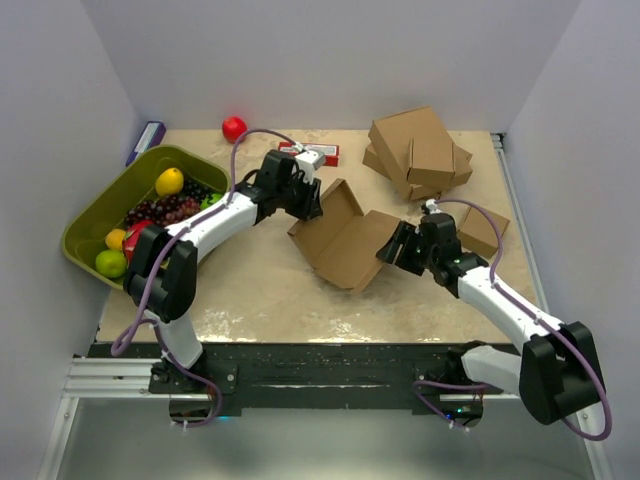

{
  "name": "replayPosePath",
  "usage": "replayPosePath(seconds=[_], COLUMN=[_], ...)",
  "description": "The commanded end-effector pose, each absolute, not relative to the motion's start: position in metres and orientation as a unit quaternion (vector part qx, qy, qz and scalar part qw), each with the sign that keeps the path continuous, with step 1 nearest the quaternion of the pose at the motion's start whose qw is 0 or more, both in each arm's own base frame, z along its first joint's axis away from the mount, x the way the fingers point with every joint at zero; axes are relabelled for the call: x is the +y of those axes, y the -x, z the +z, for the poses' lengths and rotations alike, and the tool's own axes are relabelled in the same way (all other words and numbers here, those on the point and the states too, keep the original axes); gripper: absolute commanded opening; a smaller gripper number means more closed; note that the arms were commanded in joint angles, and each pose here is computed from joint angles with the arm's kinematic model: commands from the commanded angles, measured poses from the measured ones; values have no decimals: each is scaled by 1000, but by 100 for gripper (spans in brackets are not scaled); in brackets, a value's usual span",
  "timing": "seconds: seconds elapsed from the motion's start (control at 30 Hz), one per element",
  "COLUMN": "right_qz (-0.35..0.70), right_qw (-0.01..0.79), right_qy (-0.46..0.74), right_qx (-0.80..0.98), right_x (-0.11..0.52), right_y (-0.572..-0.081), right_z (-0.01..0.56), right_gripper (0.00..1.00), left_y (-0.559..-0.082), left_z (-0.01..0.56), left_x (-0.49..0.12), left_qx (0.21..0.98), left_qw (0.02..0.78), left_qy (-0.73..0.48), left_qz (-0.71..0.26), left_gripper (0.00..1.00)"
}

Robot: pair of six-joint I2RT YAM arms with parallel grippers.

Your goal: Fold the paper box

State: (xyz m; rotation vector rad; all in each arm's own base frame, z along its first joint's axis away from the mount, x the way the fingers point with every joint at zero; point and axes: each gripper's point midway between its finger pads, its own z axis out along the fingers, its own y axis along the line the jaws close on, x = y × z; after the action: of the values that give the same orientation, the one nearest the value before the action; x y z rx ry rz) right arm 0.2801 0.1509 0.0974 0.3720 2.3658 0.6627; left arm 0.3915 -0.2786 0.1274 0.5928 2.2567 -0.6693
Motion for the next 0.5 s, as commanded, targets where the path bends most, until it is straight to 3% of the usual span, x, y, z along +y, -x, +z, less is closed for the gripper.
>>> replayPosePath(seconds=[0.0, 0.17, 0.23, 0.27, 0.33, 0.37, 0.47], right_qz=[279, 260, 259, 257, 254, 251, 245], right_qw=[364, 375, 376, 377, 380, 381, 387], right_qy=[-135, -124, -120, -115, -110, -104, -90], right_qx=[878, 881, 882, 882, 883, 884, 884], right_x=[158, 152, 152, 152, 151, 151, 151], right_y=[-299, -301, -301, -302, -303, -303, -305], right_z=[123, 130, 133, 137, 141, 144, 153], right_gripper=[50, 7, 3, 0, 0, 0, 0], left_y=[-393, -392, -392, -391, -392, -391, -392], left_z=[158, 160, 163, 165, 167, 167, 177], left_x=[-286, -287, -287, -288, -288, -288, -286], left_qx=[847, 844, 842, 839, 835, 833, 824], left_qw=[381, 383, 386, 387, 392, 391, 405], left_qy=[-227, -228, -230, -235, -241, -245, -252], left_qz=[-294, -298, -299, -303, -303, -304, -307], left_gripper=[20, 28, 36, 48, 62, 74, 84])
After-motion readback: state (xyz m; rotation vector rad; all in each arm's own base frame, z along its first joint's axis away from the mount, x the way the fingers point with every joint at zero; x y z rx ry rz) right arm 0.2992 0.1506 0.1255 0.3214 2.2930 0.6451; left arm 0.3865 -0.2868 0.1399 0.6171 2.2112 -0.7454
